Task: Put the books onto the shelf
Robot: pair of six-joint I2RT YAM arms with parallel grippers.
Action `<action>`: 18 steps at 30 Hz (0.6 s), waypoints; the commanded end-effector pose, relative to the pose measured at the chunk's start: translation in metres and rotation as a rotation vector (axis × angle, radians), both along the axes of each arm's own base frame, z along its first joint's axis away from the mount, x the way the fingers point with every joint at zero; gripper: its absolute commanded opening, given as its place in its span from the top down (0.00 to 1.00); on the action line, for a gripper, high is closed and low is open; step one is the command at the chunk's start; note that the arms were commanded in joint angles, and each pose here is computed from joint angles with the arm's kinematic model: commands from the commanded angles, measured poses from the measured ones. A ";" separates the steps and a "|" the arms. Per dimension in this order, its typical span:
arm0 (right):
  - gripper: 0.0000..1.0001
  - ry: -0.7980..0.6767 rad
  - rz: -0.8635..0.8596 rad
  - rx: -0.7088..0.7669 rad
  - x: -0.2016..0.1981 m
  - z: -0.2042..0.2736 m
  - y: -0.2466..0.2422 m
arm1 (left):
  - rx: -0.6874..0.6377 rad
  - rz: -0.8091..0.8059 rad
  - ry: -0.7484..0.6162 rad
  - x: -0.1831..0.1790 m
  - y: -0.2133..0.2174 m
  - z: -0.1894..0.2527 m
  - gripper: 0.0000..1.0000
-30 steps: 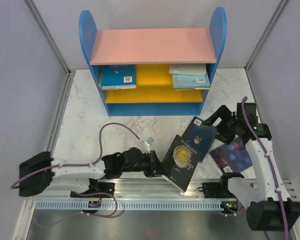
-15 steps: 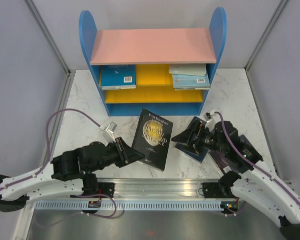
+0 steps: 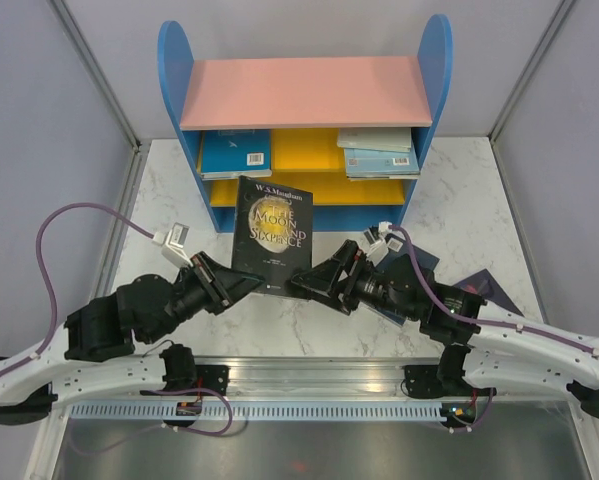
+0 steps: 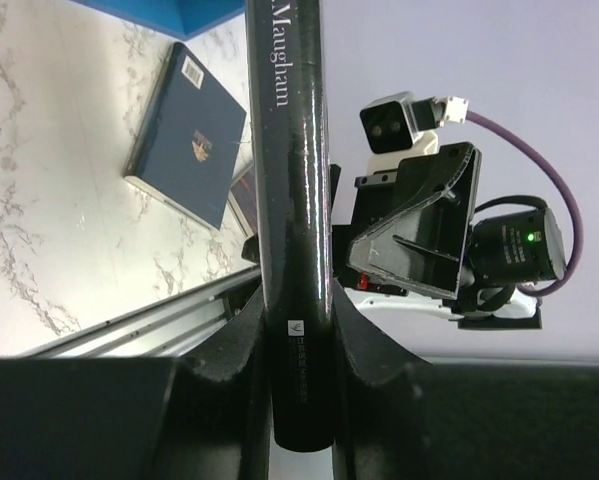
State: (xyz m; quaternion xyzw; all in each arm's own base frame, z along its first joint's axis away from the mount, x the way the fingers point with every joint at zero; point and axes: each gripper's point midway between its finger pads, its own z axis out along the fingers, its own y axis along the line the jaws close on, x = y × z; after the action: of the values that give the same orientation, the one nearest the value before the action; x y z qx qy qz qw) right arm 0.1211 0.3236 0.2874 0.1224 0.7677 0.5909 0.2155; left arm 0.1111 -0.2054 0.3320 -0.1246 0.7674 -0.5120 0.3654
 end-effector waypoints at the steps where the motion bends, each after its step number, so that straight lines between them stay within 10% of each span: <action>1: 0.02 -0.029 -0.082 0.129 0.012 0.044 0.005 | -0.172 0.125 -0.098 0.016 0.024 0.058 0.98; 18: 0.20 -0.053 -0.056 0.341 0.013 0.087 0.039 | -0.268 0.204 -0.092 0.023 0.039 0.059 0.98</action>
State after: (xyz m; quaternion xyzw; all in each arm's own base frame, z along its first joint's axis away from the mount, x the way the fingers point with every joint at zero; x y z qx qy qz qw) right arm 0.1407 0.3589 0.3257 0.1671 0.6975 0.6581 0.2291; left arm 0.1241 -0.1770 0.3402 -0.1710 0.7339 -0.5152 0.4083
